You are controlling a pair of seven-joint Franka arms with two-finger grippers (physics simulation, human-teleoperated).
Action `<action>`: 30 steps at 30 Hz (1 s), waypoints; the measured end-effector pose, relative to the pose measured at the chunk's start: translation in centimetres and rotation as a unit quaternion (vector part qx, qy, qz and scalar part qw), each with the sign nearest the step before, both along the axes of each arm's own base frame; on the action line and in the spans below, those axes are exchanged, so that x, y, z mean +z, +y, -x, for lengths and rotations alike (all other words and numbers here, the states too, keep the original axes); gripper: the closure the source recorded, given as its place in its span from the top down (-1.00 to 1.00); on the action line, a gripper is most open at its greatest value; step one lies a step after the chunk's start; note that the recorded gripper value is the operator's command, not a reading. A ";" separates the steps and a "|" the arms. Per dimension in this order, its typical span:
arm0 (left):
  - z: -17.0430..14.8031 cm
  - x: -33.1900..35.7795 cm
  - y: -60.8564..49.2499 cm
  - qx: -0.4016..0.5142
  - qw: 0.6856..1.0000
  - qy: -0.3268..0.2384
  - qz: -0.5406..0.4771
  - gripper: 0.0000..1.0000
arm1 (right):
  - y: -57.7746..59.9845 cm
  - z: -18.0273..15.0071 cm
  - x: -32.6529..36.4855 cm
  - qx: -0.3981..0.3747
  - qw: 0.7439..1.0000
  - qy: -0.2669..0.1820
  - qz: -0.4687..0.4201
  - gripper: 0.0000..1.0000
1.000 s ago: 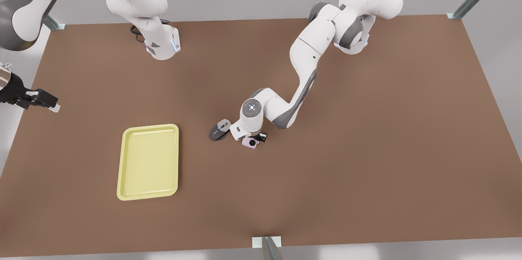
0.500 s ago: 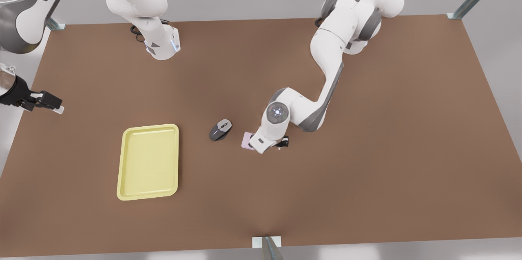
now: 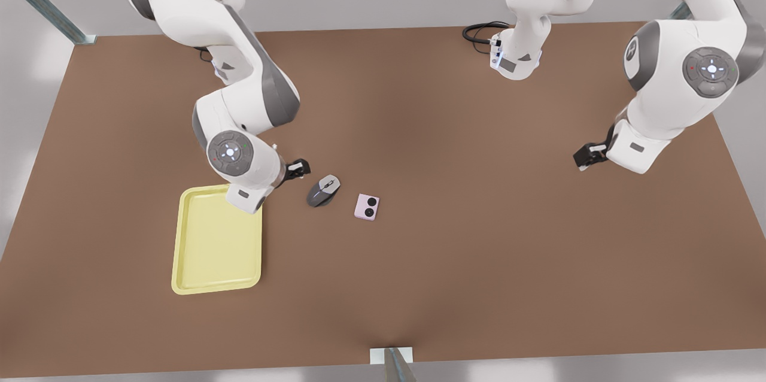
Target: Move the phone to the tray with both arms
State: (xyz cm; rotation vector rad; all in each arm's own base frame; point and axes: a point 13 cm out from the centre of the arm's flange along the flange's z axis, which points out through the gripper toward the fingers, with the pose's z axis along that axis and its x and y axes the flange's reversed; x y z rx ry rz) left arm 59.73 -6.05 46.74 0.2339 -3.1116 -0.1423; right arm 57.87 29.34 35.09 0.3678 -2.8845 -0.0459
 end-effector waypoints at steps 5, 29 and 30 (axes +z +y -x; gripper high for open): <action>-0.1 -1.3 0.9 -0.025 0.999 0.020 -0.004 1.00 | 9.7 -0.4 -5.1 -0.042 0.999 -0.018 -0.014 1.00; -1.9 -5.3 0.7 -0.127 0.990 0.058 0.013 1.00 | 17.1 0.5 -24.9 -0.310 0.948 -0.039 0.056 1.00; -1.9 -5.4 0.7 -0.129 0.990 0.059 0.013 1.00 | 17.2 0.5 -25.7 -0.320 0.945 -0.037 0.055 1.00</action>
